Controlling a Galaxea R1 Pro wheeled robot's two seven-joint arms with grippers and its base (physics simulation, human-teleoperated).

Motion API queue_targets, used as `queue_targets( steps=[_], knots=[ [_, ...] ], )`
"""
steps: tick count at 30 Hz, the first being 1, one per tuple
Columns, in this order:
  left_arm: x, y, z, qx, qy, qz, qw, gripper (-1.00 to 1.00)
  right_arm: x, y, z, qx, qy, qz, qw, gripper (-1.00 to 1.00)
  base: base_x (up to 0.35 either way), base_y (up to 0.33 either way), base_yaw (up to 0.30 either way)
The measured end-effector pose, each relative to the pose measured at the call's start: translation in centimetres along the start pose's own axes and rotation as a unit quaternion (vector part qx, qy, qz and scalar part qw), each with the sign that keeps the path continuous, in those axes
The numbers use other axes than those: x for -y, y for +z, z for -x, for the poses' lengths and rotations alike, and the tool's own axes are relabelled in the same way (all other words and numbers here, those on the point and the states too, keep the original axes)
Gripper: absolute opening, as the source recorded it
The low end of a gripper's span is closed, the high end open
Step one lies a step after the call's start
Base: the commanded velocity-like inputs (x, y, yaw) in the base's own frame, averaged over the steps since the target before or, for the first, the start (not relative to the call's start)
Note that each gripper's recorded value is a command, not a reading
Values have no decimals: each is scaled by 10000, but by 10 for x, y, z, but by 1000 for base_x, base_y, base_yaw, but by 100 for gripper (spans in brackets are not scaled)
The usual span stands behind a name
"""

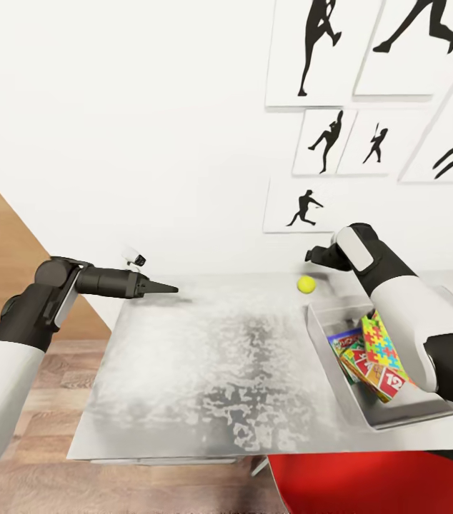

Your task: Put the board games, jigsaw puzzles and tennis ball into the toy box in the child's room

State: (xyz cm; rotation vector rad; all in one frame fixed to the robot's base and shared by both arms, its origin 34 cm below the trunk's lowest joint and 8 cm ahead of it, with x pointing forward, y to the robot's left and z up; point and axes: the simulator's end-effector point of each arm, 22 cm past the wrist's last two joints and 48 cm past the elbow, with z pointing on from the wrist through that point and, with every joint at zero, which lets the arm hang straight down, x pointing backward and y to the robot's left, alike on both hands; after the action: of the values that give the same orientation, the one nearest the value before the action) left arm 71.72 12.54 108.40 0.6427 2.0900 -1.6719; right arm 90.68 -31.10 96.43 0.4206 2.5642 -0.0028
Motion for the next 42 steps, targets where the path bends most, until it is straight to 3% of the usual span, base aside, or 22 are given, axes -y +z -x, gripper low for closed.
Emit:
queue_targets(
  steps=[8,32,42],
  knots=[
    [-7,1,-3,-13,-63,-3,10000,100,-3,9,0,83,50,31,9999,100,0,0,0],
    [-27,3,-11,21,-239,-26,9997,100,-1,34,-16,-88,46,-11,10000,100,0,0,0],
    [-23,-4,19,170,11,-19,9999,100,0,44,-24,-163,39,-33,9999,100,0,0,0]
  ],
)
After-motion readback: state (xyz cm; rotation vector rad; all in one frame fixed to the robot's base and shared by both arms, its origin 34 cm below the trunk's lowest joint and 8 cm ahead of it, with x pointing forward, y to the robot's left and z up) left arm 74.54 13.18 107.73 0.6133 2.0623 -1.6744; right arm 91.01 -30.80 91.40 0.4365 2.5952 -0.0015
